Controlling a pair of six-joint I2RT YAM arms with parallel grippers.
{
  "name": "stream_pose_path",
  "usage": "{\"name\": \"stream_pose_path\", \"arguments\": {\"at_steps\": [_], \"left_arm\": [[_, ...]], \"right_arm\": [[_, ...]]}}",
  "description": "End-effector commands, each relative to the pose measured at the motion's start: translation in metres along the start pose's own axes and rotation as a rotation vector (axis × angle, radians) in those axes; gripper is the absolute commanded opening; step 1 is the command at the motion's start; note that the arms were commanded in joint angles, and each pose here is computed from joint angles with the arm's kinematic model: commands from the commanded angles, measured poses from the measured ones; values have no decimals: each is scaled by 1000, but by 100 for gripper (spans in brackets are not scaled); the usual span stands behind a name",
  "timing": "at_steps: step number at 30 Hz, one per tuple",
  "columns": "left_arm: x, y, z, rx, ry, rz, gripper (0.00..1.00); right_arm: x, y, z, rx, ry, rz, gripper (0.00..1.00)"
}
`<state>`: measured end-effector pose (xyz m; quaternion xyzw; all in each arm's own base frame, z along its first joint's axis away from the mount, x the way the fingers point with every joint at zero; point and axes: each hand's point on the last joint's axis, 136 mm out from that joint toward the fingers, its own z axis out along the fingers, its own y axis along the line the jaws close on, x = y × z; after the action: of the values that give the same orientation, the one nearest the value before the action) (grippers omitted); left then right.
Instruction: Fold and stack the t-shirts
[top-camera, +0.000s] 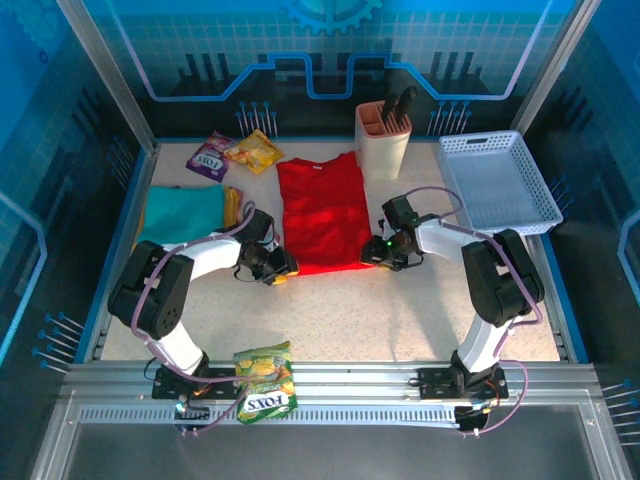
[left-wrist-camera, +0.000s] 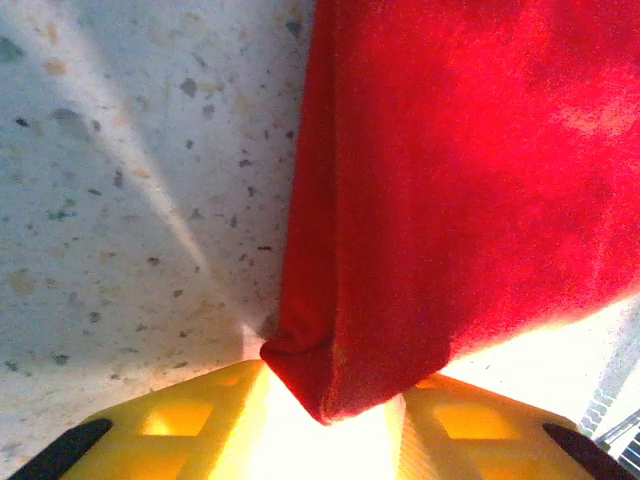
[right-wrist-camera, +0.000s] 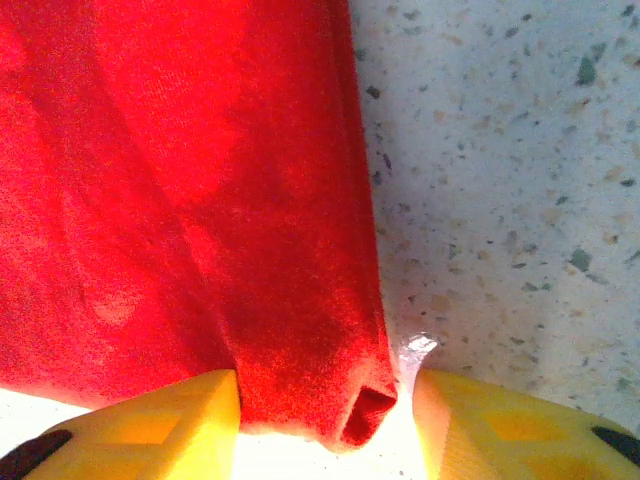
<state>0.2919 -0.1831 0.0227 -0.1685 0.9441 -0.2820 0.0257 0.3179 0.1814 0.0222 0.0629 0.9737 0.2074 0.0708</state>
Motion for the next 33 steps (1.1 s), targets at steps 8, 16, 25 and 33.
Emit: {"name": "stream_pose_path", "arguments": {"at_steps": [8, 16, 25, 33], "left_arm": [[-6, 10, 5, -60, -16, 12, 33], [-11, 11, 14, -56, -12, 10, 26], [-24, -1, 15, -53, -20, 33, 19], [-26, -7, 16, -40, -15, 42, 6]], "right_arm": [[8, -5, 9, 62, 6, -11, 51], [11, -1, 14, 59, 17, -14, 38], [4, 3, 12, 59, 5, -23, 14], [1, 5, 11, 75, 2, -35, 1]]}}
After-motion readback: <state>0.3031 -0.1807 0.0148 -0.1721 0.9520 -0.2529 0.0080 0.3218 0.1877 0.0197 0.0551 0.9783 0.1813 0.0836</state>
